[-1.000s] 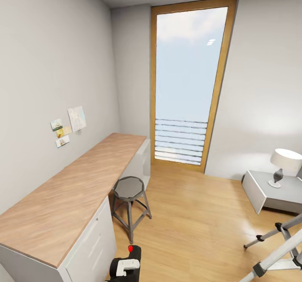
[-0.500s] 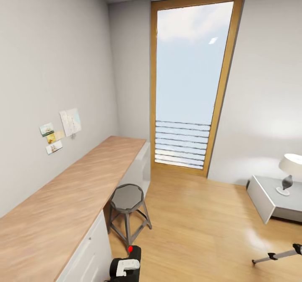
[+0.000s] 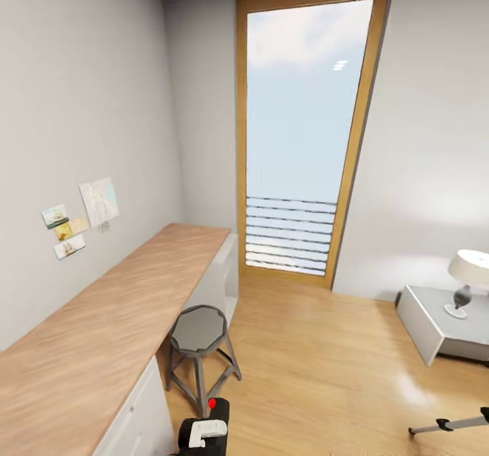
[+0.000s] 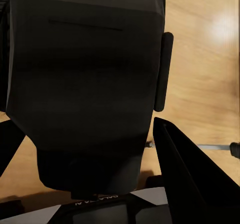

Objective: Attach the digital camera to the camera tripod in the bedroom.

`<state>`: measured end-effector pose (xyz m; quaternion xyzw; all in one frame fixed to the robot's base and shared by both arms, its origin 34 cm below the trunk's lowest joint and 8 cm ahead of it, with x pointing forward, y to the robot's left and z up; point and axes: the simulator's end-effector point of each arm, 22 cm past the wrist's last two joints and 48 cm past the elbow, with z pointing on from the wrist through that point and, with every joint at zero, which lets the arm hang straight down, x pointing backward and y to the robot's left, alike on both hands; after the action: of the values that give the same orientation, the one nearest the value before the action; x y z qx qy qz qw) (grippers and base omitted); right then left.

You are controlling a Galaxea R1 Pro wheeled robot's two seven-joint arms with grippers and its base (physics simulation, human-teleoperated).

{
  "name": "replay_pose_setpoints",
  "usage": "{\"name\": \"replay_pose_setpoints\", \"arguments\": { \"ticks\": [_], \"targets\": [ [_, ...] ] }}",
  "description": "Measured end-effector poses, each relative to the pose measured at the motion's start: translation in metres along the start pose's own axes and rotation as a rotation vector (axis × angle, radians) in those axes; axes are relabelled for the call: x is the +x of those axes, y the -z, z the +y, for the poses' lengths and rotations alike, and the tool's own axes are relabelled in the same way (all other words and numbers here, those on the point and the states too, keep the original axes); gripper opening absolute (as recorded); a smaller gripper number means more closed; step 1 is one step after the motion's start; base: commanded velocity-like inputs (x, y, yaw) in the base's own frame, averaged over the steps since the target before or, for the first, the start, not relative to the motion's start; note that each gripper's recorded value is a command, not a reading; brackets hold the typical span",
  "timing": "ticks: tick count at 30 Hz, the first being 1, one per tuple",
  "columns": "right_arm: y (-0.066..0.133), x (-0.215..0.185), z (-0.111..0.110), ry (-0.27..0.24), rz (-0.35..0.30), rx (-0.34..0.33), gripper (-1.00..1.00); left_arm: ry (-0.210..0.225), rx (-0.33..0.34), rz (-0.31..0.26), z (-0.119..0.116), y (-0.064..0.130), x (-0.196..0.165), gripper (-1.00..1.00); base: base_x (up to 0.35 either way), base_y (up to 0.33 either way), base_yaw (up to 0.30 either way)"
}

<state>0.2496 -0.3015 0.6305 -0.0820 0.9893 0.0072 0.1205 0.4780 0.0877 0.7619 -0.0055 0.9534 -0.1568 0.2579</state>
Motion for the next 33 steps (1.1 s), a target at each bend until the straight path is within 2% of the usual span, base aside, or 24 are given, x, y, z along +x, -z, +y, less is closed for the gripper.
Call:
{"name": "replay_pose_setpoints", "arguments": {
  "ticks": [25, 33],
  "targets": [
    [0.0, 0.0001, 0.0, 0.0, 0.0, 0.0, 1.0, 0.0, 0.001, 0.002, -0.0007, -0.0001, 0.0009, -1.0, 0.001, 0.0, -0.256],
    [0.0, 0.0, 0.0003, 0.0, 0.0, -0.001, 1.0, 0.0, 0.0, 0.001, -0.0001, 0.0, 0.0004, -1.0, 0.0, 0.0, -0.106]
  ]
}}
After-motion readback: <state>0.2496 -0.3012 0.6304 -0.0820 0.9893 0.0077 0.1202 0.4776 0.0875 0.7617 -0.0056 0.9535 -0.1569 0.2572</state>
